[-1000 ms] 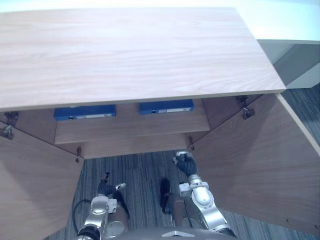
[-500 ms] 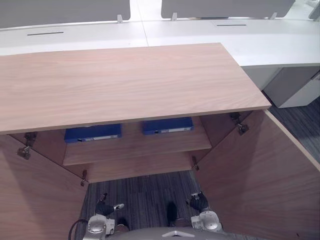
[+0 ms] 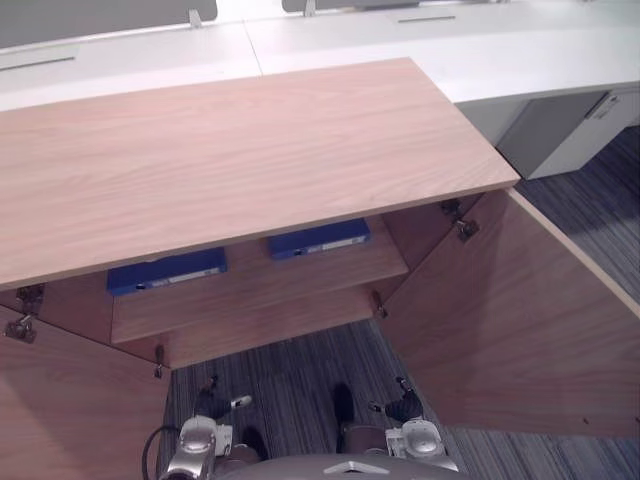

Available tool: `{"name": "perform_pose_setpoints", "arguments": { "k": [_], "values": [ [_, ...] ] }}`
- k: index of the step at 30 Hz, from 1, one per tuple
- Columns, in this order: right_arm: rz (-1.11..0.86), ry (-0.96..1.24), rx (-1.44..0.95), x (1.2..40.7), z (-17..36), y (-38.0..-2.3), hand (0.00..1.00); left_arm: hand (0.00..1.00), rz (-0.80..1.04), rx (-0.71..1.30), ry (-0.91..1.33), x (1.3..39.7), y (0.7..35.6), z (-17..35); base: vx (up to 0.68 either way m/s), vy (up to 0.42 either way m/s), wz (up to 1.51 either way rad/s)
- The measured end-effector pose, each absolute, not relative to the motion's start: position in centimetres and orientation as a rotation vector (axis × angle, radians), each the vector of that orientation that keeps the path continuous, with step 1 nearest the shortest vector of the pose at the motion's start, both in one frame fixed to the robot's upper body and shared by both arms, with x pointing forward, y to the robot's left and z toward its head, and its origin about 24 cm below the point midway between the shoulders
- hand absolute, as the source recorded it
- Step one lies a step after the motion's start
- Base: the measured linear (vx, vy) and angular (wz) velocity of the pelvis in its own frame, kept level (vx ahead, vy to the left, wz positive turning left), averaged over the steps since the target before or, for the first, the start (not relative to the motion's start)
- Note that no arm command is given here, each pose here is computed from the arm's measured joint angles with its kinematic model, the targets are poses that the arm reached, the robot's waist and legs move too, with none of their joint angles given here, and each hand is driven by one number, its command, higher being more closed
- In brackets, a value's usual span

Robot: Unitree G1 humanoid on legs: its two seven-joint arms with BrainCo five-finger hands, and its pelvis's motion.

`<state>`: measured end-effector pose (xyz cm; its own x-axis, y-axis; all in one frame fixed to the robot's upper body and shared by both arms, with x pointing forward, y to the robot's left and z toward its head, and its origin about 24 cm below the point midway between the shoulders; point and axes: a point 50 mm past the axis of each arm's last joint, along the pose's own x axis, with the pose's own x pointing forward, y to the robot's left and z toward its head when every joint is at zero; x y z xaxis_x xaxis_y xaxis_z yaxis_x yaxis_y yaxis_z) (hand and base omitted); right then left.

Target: Walk over to the cabinet, pick up the folder, carry it to the office cabinet, place the folder inside the office cabinet, then close the office cabinet door

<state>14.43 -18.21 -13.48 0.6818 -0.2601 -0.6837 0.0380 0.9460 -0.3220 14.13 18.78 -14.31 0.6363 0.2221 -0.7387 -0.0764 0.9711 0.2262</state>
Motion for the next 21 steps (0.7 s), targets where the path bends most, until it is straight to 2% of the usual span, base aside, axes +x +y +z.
{"name": "perform_pose_setpoints", "arguments": {
  "k": [5, 10, 15, 21],
  "values": [
    [-0.182, 0.812, -0.270, 14.9, -13.5, -18.1, 0.00, 0.00, 0.211, 0.156, 0.853, 13.9, 19.4, -14.1, 0.01, -0.009, 0.01],
    [-0.227, 0.787, -0.238, 15.9, -13.1, -18.6, 0.00, 0.00, 0.180, 0.125, 0.869, 13.8, 17.8, -14.4, -0.07, -0.023, -0.11],
    [-0.366, 0.703, -0.169, 16.4, -11.7, -20.1, 0.00, 0.00, 0.177, 0.122, 0.853, 14.5, 17.7, -14.2, -0.15, -0.007, -0.54],
    [-0.514, 0.611, -0.091, 14.6, -10.0, -21.9, 0.00, 0.00, 0.167, 0.108, 0.870, 14.3, 17.2, -14.4, -0.02, -0.005, -0.47]
  ]
}}
